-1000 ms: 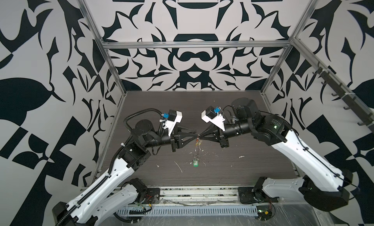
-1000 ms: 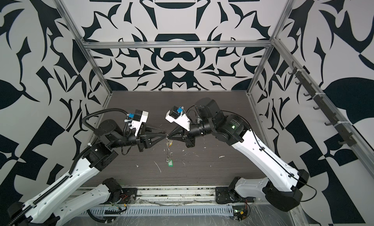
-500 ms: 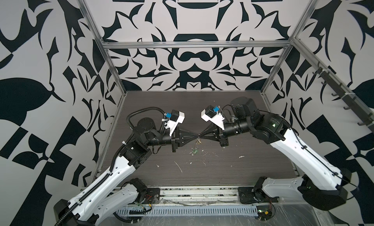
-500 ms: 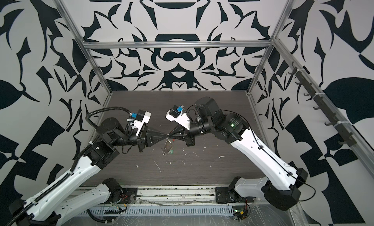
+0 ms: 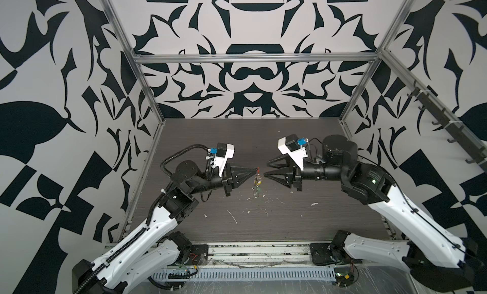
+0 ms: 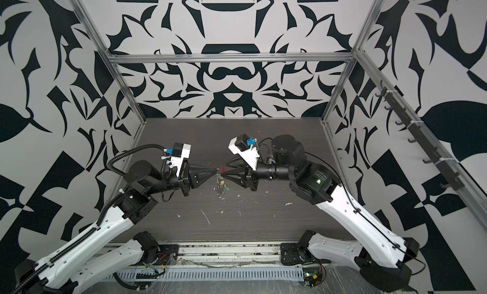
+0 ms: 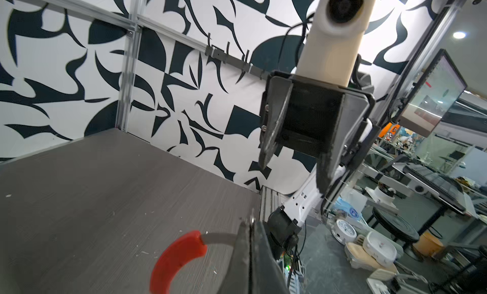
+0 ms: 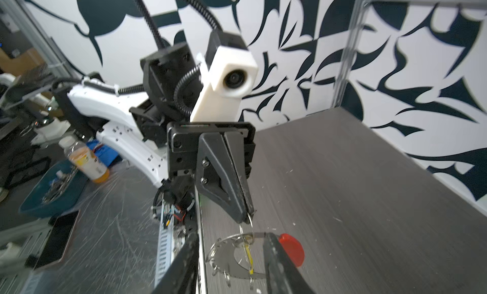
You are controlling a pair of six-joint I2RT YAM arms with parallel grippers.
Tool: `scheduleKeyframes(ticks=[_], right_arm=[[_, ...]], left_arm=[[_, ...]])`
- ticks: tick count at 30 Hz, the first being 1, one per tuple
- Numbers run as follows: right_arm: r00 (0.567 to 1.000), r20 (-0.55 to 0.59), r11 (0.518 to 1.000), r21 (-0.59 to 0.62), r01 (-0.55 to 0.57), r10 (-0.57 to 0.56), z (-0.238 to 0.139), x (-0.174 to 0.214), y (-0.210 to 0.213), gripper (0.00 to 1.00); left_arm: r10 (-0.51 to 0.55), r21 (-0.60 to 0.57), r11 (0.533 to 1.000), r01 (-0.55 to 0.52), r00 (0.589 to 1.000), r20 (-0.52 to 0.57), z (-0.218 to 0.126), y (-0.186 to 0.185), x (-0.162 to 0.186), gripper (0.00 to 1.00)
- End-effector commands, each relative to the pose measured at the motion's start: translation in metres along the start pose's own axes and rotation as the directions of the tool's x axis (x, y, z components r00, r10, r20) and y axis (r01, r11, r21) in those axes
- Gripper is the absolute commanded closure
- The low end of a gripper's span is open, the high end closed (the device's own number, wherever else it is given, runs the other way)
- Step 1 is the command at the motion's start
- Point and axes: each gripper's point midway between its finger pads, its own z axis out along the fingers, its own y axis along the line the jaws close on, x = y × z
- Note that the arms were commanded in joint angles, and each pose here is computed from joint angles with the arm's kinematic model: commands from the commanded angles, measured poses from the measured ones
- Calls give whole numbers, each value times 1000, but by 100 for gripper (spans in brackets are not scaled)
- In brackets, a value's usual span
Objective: Remove the keys from the keyring
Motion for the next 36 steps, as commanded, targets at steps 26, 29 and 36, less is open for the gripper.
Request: scheduleKeyframes(ticks=[26, 29, 36], right_arm=[[982, 180, 995, -98, -36, 53, 23, 12, 5, 47], [984, 174, 995, -100, -30, 47, 27, 10, 7, 49], [985, 168, 995, -95, -12, 28, 34, 8, 10, 65]], left_arm=[[78, 68, 993, -92, 979, 187, -13, -26, -34, 100], [72, 74, 993, -88, 979, 192, -13, -25, -34, 100], [67, 85, 993, -85, 978, 195, -12, -27, -35, 100]])
